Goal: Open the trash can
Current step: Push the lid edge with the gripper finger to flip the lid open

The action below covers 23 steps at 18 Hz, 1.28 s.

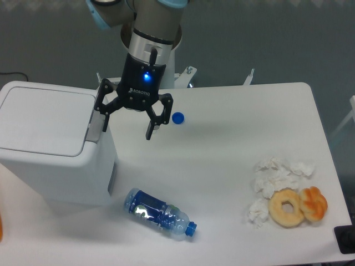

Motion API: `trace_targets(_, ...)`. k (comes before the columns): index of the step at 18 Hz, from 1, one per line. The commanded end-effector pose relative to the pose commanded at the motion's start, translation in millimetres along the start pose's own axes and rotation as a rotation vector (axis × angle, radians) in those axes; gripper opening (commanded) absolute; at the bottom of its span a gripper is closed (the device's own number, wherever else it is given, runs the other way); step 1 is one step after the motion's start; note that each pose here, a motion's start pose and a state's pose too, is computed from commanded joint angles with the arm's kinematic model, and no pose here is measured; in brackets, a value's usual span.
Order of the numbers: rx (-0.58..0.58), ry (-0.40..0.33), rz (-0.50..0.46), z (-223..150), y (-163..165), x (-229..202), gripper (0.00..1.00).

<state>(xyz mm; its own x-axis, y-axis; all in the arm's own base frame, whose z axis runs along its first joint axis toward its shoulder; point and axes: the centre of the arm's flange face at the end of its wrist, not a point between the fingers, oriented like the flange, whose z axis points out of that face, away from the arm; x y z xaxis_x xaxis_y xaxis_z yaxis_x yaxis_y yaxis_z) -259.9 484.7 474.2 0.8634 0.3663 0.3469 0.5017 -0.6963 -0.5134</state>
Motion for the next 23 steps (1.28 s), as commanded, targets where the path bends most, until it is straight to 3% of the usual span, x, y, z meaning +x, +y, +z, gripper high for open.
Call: trace_targets(23,-0.032,0.013,0.003,14,10,5,1.0)
